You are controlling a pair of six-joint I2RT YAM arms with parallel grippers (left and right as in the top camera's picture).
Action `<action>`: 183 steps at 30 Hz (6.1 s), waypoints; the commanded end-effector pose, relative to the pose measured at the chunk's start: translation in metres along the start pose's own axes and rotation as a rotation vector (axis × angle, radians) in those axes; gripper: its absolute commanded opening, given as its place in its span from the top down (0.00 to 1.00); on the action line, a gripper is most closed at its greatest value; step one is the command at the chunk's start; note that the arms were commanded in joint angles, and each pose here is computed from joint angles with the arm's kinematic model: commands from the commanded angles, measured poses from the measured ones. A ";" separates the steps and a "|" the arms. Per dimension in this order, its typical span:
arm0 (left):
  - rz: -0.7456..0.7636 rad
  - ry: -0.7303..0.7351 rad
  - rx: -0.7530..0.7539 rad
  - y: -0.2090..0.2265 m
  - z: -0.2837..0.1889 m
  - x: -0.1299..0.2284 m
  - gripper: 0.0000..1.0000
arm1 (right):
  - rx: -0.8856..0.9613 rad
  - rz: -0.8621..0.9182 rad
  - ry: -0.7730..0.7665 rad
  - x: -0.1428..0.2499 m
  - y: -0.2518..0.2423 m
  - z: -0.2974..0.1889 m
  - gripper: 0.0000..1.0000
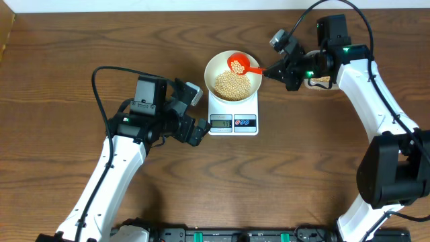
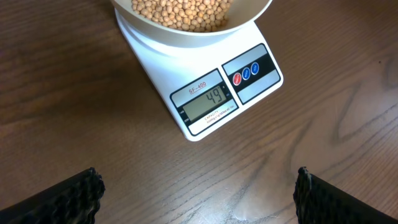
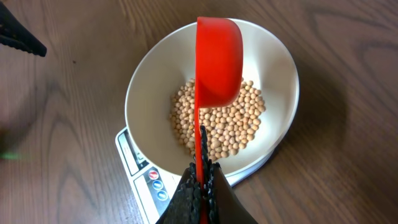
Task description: Scoop item into bowl and weigh 50g on scale
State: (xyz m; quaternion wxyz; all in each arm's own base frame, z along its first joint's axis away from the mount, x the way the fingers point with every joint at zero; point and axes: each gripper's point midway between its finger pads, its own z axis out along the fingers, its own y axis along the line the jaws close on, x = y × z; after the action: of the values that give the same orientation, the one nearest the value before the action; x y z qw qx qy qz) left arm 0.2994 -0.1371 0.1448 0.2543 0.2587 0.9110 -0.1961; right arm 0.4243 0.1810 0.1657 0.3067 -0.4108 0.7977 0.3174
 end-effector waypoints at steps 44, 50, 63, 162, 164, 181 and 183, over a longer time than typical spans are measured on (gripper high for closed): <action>0.004 0.006 -0.004 0.001 0.001 0.001 0.00 | 0.019 -0.189 0.016 0.001 -0.003 0.006 0.99; 0.004 0.006 -0.004 0.001 0.001 0.001 0.00 | 0.018 -0.186 0.016 0.001 -0.003 0.006 0.99; 0.004 0.006 -0.004 0.001 0.001 0.001 0.00 | -0.140 0.091 -0.135 -0.022 0.015 -0.007 0.99; 0.004 0.006 -0.004 0.001 0.001 0.001 0.00 | 0.738 0.210 0.395 0.103 -0.111 -0.168 0.99; 0.004 0.006 -0.004 0.001 0.001 0.001 0.00 | 0.769 0.187 0.412 0.097 -0.108 -0.171 0.99; 0.004 0.006 -0.004 0.001 0.001 0.001 0.00 | 0.834 0.111 0.442 0.072 -0.091 -0.167 0.99; 0.004 0.006 -0.004 0.001 0.001 0.001 0.00 | 0.760 0.135 0.360 0.063 -0.085 -0.154 0.99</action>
State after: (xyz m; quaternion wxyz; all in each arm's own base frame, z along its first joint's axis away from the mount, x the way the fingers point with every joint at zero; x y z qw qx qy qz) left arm 0.2994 -0.1371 0.1448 0.2543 0.2587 0.9110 -0.1961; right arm 0.4301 -0.0263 0.1851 0.2413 -0.2661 0.9256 -0.1194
